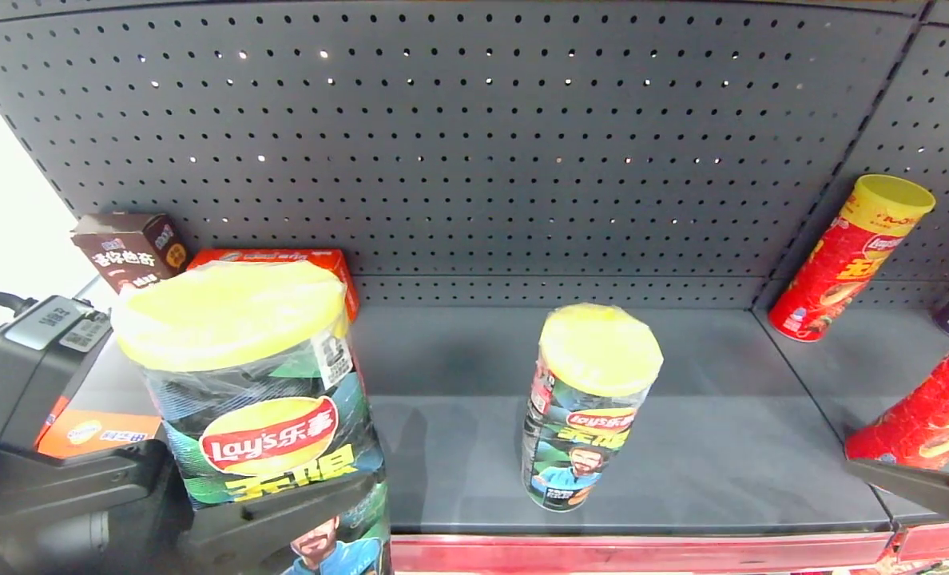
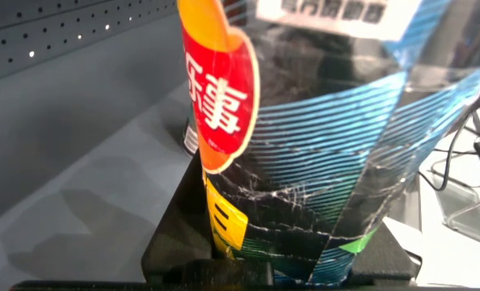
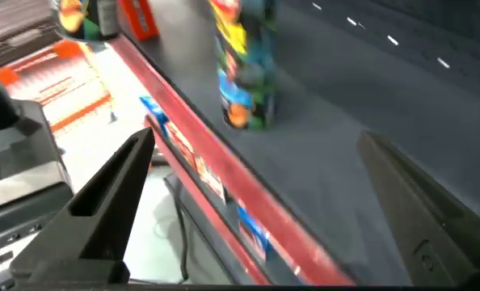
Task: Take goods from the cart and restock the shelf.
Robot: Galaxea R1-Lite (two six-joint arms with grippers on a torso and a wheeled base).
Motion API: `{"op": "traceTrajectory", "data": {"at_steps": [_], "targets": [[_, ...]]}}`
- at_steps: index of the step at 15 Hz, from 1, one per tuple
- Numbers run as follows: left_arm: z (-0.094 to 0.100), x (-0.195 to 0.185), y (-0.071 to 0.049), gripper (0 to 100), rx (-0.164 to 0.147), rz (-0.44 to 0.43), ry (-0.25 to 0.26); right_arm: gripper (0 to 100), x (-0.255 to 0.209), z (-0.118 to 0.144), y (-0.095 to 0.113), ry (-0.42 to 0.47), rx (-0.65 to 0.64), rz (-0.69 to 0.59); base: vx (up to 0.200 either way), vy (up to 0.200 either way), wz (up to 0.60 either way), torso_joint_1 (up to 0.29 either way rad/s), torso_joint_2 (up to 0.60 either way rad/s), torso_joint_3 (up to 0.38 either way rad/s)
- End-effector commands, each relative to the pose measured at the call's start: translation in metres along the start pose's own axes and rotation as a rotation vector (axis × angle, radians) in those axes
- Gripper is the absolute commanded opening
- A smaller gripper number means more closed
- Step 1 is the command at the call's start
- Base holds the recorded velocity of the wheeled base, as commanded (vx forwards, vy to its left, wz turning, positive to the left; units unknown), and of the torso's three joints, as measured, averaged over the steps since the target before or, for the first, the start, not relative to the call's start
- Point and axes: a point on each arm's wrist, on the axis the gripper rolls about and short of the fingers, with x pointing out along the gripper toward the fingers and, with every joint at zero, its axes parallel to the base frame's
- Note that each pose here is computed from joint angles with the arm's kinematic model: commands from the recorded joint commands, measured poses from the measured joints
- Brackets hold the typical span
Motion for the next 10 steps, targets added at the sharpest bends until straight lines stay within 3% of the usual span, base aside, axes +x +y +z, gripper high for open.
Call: {"op": "traceTrajectory", "data": {"at_steps": [1, 7, 10], "targets": [[0.001, -0.001, -0.001, 0, 0.003, -0.002, -0.005, 100, -0.041, -0.012, 0.015, -0.058, 0.006, -0.093, 0.000, 0.000, 0.00, 0.000, 0.00, 0.000], [0.002, -0.001, -0.002, 0, 0.012, -0.006, -0.012, 100, -0.099, -0.079, 0.048, 0.038, 0.064, -0.302, 0.000, 0.000, 0.00, 0.000, 0.00, 0.000], [0.004, -0.001, -0.003, 0, 0.018, -0.011, -0.015, 100, -0.099, -0.080, 0.049, 0.060, 0.110, -0.392, 0.000, 0.000, 0.00, 0.000, 0.00, 0.000]]}}
